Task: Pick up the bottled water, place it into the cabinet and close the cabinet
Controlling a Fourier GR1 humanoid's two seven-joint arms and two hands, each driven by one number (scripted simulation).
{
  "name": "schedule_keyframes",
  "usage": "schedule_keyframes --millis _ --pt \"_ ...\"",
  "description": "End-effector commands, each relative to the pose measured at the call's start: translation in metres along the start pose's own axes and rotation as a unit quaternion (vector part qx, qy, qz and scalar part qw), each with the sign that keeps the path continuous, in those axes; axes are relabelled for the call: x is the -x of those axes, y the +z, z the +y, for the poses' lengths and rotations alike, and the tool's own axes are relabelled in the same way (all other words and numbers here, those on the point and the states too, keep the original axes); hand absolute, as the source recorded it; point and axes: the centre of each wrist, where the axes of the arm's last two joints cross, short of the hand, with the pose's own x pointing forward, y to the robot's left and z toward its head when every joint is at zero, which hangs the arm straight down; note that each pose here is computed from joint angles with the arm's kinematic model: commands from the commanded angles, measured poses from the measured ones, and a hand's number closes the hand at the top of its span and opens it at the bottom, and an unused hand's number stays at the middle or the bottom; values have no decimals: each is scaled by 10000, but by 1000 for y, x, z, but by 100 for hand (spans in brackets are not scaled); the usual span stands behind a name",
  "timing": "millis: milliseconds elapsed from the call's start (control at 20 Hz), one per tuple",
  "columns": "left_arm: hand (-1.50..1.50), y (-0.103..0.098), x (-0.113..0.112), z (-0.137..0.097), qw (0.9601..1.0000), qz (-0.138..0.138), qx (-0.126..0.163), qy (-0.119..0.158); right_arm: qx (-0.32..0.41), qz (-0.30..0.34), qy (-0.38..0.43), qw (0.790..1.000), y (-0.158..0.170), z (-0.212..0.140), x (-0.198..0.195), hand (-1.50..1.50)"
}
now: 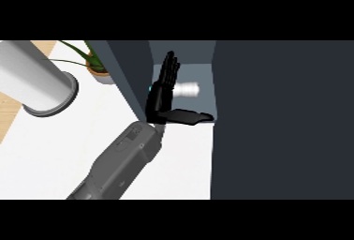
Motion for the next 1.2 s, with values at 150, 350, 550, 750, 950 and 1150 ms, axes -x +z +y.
schedule_keyframes --millis 150,350,550,750,950,1150 --pt "-150 43 -20 5 9977 -204 473 433 -104 -35 382 9992 1 7 -36 -150" --pt "-150 69 -25 -2 9964 -164 517 648 -519 -93 695 9962 -3 10 -36 -150" --pt "150 91 -38 13 9964 159 526 649 -1239 173 769 9892 -7 1 -37 150" --pt "150 115 -47 32 9973 131 389 604 -1912 466 852 9767 -5 9 -45 150" --pt "-150 134 -62 54 9985 -3 217 511 -2526 337 878 9630 -14 13 -51 150" --pt "-150 147 -90 90 9990 -153 -57 419 -2793 46 965 9553 -15 17 -61 150"
